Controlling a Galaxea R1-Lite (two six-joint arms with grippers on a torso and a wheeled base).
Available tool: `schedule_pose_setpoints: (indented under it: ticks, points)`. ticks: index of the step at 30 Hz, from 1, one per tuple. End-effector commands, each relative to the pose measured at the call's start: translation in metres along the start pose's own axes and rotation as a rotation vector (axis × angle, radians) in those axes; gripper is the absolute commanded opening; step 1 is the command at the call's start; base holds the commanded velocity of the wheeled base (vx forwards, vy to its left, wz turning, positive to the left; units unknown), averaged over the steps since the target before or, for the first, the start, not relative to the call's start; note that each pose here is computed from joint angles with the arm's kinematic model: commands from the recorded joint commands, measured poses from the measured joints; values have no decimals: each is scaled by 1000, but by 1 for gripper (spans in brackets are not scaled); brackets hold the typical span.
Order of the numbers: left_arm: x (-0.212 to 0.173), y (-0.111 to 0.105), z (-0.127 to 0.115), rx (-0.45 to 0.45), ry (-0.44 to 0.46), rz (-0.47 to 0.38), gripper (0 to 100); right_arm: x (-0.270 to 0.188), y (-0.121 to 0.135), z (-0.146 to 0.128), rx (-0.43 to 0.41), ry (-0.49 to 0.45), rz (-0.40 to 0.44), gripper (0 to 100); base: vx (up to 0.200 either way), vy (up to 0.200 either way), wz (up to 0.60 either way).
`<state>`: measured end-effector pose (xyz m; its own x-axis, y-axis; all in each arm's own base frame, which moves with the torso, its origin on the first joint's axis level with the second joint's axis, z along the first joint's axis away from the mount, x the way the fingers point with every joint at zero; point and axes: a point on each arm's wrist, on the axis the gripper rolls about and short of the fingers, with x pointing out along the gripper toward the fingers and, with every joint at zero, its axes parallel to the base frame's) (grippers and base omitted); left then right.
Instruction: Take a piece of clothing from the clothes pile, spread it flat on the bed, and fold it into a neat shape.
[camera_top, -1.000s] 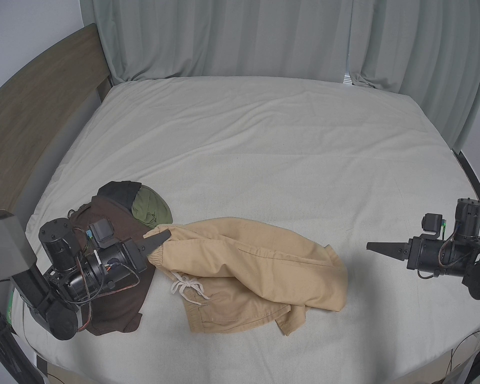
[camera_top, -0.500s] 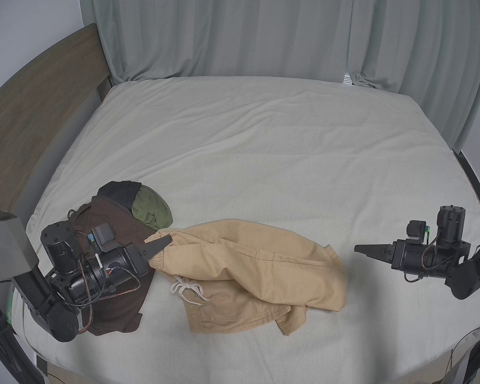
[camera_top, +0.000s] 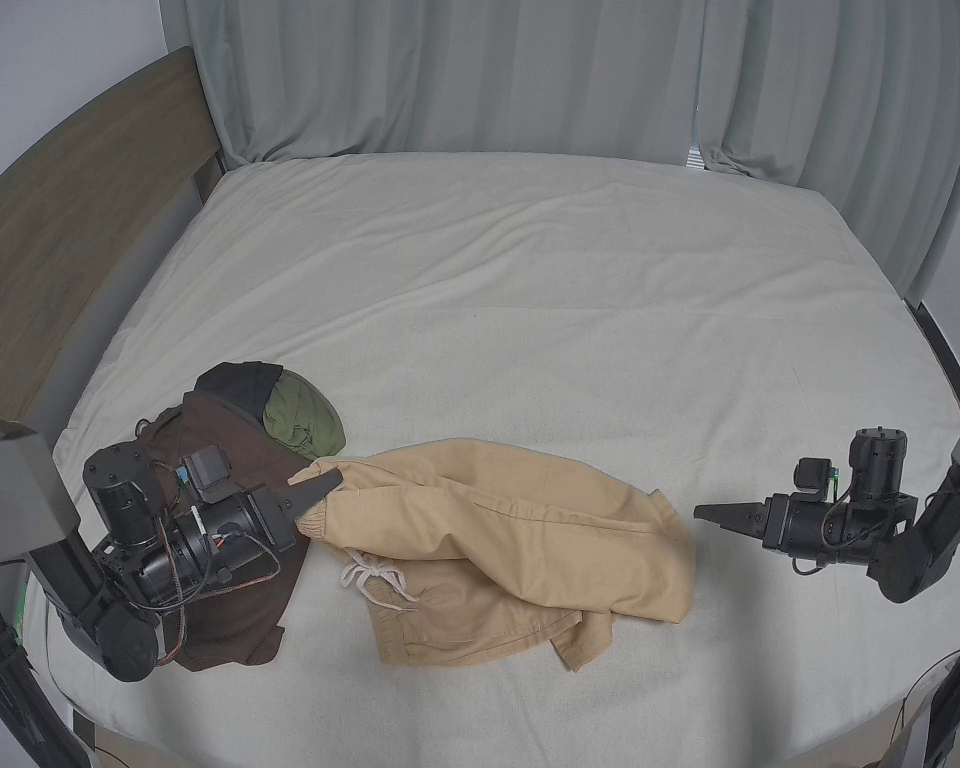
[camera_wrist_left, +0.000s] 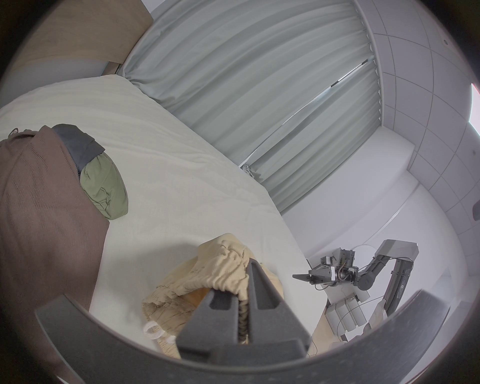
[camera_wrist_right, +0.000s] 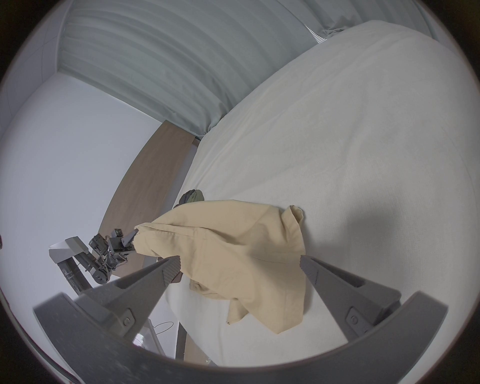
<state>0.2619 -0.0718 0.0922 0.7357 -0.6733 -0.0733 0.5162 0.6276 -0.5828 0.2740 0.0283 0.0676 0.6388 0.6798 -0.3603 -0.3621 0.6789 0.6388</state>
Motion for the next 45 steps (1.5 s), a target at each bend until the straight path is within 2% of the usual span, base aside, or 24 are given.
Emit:
schedule_pose_setpoints:
  ticks: [1, 12, 16, 22, 30, 45]
  points:
    - [0, 1, 0, -2, 1, 3, 0, 15, -20, -13, 45, 40, -40, 100, 0, 0, 0]
    - [0, 0, 0, 2, -1, -1, 0, 35, -37, -23, 121, 1, -24, 100, 0, 0, 0]
    - [-1, -1, 1, 3, -2, -1, 0, 44, -46, -31, 120, -6, -42, 100, 0, 0, 0]
    - [-1, -1, 1, 4, -2, -1, 0, 56, -51, -40, 110, -13, -20, 100, 0, 0, 0]
    - [0, 1, -1, 34, 3, 2, 0, 60, -38, -43, 157, -35, 44, 100, 0, 0, 0]
    - [0, 1, -2, 35, 8, 3, 0, 22, 1, -21, 79, -51, 202, 100, 0, 0, 0]
